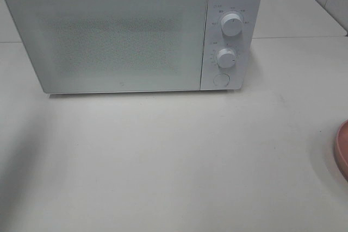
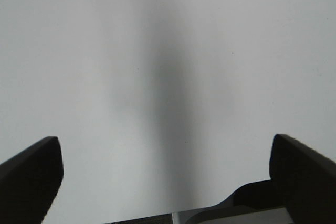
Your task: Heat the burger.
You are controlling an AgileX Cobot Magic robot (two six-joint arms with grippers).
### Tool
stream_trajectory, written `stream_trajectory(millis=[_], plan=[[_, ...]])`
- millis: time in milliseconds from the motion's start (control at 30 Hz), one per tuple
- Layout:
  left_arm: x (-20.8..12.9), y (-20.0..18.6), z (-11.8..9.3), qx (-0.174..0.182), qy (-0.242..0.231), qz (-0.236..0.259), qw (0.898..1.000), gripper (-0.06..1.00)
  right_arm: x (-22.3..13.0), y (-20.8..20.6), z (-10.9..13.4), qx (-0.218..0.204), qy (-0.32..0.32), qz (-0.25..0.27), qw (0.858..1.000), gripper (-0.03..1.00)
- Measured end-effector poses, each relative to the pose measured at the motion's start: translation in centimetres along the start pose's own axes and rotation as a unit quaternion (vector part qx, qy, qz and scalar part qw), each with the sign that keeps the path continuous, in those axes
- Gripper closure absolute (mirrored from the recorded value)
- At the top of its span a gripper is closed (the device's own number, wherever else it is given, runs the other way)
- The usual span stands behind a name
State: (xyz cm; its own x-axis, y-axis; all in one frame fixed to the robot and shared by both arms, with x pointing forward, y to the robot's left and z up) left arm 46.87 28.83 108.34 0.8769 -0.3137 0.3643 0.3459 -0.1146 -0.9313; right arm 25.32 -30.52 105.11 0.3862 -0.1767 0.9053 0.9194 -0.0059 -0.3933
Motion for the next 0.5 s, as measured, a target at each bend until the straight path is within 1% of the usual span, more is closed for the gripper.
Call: stream_trajectory(millis=[67,133,167,233,267,300,333,400,433,500], plan=[[-1.7,-0.2,-0.6,0.001,0.000,0.001,1.000,-0.05,0.0,0.0,0.0,0.000,0.000,0.000,1.000,0.21],[-2.3,-0.3,-0.7,0.003,0.001,0.000,1.000,-0.05,0.0,0.0,0.0,0.000,0.000,0.000,1.000,0.21],[-3.7,0.1,-1.1,0.005,0.002,0.007,1.000,-0.05,0.0,0.0,0.0,0.000,0.000,0.000,1.000,0.21],[-4.3,0.2,-1.2,0.006,0.003,0.009,1.000,-0.05,0.0,0.0,0.0,0.000,0.000,0.000,1.000,0.21],[-5.7,0.6,-1.5,0.009,0.003,0.010,1.000,-0.05,0.0,0.0,0.0,0.000,0.000,0.000,1.000,0.21],[-5.7,0.6,-1.5,0.009,0.003,0.010,1.000,-0.05,0.0,0.0,0.0,0.000,0.000,0.000,1.000,0.21],[-7.2,0.9,-1.9,0.012,0.004,0.007,1.000,-0.05,0.0,0.0,0.0,0.000,0.000,0.000,1.000,0.21],[-7.7,0.9,-2.1,0.014,0.004,0.001,1.000,-0.05,0.0,0.0,0.0,0.000,0.000,0.000,1.000,0.21],[-9.0,1.2,-2.5,0.017,0.004,-0.006,1.000,-0.05,0.0,0.0,0.0,0.000,0.000,0.000,1.000,0.21],[-9.4,1.3,-2.6,0.019,0.004,-0.011,1.000,-0.05,0.0,0.0,0.0,0.000,0.000,0.000,1.000,0.21]])
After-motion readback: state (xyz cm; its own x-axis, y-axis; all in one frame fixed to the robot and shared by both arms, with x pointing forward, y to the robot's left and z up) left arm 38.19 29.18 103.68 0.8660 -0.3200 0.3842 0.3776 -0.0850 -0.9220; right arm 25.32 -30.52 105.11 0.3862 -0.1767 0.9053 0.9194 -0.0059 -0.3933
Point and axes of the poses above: a point on each arm's last joint axis where the gripper is mounted, y pointing out along that axis toward the gripper, z along the wrist's bending axis when the last joint is at zero, x = y × z, the point moved 2 cm from there along y, pointing out along that axis toward the gripper, and after that the axes turned 13 degrees about y, right-handed, at the moved point
